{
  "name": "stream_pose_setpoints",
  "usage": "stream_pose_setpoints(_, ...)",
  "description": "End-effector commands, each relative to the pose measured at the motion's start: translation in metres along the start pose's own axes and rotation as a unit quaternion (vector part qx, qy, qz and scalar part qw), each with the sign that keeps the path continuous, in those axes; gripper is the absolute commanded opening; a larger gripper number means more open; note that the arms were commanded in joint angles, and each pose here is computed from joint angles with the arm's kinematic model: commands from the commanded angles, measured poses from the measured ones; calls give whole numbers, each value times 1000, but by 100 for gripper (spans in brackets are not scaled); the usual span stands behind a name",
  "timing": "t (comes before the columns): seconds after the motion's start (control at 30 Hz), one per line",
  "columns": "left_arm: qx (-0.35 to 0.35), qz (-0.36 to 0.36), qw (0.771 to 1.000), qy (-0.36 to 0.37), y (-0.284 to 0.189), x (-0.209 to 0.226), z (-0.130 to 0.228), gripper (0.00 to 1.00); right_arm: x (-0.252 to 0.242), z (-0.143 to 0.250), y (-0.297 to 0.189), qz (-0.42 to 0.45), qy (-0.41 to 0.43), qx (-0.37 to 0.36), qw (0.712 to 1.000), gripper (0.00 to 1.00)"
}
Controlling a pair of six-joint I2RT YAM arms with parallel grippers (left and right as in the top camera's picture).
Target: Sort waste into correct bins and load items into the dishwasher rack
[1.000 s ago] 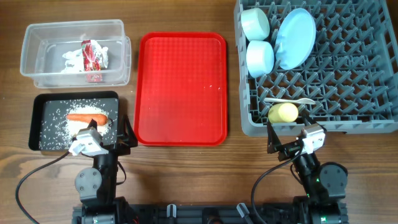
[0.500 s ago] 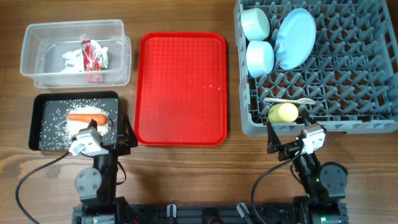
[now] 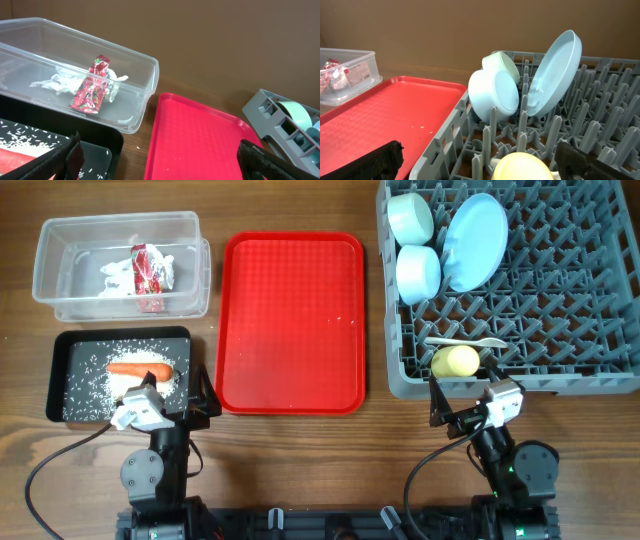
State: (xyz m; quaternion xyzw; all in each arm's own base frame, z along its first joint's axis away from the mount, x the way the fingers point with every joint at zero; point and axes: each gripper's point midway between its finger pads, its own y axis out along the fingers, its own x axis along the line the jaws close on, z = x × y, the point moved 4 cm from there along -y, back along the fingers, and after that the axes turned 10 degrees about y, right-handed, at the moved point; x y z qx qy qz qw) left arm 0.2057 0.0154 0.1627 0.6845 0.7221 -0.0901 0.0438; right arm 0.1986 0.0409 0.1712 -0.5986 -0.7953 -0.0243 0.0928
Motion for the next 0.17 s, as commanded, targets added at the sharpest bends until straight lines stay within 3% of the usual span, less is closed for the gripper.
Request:
stream_pose_setpoints(0.0, 2, 8, 1000, 10, 0, -2, 3, 100, 2, -5, -1, -4, -9, -10, 1000, 100)
stream_pose_setpoints(0.13, 2, 8, 1000, 10, 0, -2, 3, 100, 2, -5, -1, -4, -9, -10, 1000, 100)
